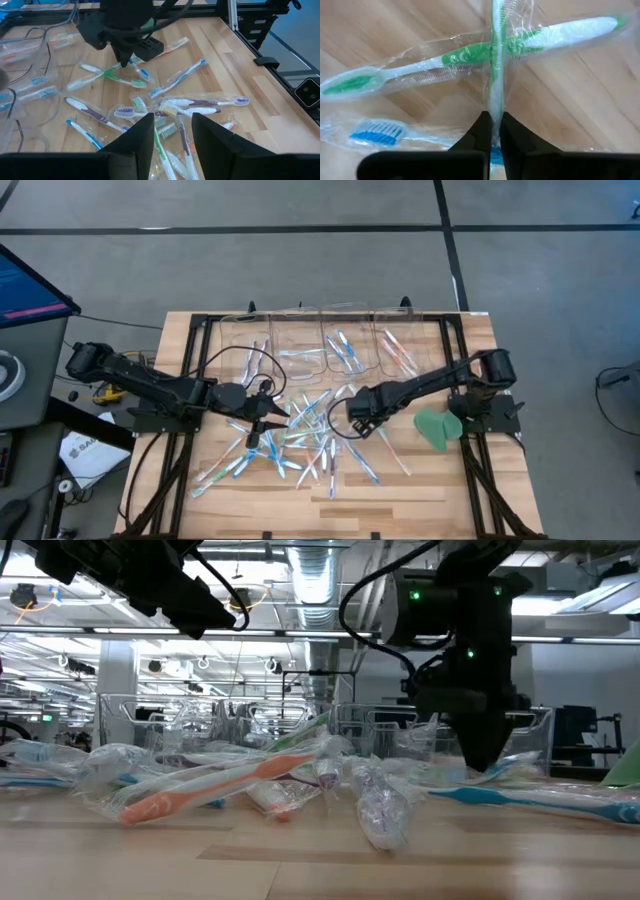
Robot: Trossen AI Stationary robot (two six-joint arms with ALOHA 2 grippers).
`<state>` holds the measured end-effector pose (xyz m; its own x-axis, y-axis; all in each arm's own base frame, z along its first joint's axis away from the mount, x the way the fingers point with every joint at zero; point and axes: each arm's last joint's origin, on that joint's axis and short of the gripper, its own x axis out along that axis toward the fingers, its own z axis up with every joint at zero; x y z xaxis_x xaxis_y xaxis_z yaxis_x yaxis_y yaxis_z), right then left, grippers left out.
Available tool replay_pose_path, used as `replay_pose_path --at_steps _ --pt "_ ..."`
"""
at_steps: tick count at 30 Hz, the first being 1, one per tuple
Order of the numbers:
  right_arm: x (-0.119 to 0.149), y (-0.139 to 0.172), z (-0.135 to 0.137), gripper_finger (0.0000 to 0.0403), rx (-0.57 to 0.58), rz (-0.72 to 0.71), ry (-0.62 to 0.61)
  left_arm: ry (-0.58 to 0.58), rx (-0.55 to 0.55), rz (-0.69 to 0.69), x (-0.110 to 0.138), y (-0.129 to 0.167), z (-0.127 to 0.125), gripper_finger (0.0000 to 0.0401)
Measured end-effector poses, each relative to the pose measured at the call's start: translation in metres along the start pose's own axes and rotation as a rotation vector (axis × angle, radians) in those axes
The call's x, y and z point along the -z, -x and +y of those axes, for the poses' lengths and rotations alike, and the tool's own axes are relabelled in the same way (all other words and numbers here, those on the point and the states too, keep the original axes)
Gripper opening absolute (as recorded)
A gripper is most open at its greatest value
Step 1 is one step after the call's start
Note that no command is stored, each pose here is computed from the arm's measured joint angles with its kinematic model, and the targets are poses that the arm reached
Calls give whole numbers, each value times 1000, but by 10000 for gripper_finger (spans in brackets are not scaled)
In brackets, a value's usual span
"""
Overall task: Pick & Place Toothbrushes
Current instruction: Put the green toothbrush into the middle left transparent bin
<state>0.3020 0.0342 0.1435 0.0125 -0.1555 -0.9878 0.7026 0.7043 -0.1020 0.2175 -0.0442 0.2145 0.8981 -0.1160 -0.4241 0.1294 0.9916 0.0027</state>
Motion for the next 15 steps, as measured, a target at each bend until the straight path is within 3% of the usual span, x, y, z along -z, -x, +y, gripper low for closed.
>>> replay_pose_path --at_steps 15 --pt "11 82 33 6 74 -207 113 -1 -7 25 10 -1 0 126"
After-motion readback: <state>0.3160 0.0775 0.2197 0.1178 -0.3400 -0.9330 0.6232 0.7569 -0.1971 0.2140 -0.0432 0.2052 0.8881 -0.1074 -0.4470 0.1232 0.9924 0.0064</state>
